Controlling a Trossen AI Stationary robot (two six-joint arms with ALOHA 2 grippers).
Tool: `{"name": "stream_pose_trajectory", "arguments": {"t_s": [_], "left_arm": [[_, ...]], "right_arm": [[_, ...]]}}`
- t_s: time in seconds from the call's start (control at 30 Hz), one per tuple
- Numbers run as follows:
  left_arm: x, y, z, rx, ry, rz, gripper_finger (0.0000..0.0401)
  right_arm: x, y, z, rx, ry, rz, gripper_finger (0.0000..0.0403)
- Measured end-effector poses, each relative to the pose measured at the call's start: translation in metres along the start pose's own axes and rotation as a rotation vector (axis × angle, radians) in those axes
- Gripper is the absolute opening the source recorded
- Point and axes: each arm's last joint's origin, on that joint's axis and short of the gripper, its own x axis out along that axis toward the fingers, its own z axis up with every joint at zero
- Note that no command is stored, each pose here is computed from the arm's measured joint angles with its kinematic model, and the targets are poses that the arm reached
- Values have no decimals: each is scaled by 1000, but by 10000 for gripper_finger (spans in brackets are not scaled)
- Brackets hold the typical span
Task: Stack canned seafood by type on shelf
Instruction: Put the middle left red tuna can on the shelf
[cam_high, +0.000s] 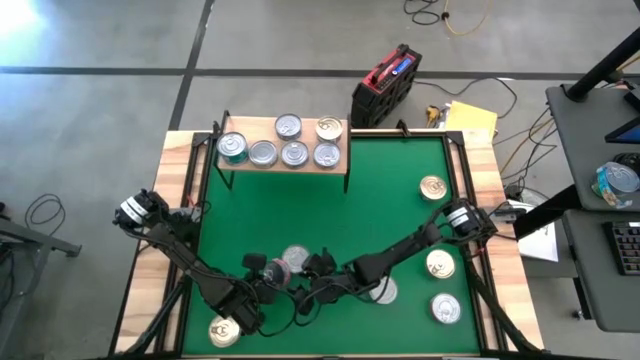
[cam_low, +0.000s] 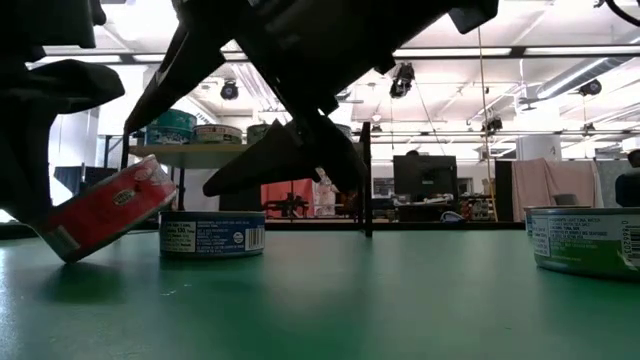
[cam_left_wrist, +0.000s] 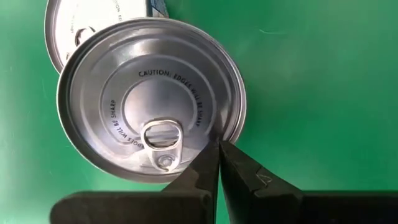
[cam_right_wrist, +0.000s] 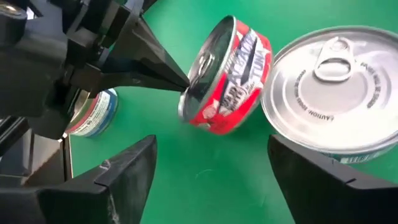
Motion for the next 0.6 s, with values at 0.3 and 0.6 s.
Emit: {"name": "stream_pose_trajectory", "arguments": {"t_s": [0.3,0.6], "left_arm": [[0,0,0,-11,-4,-1,0],[6,-3,0,-16,7,6,0]], "right_arm": [[9,-13,19,-63,-35,-27,316],[11,-13,24,-69,-52,-6,311]]}}
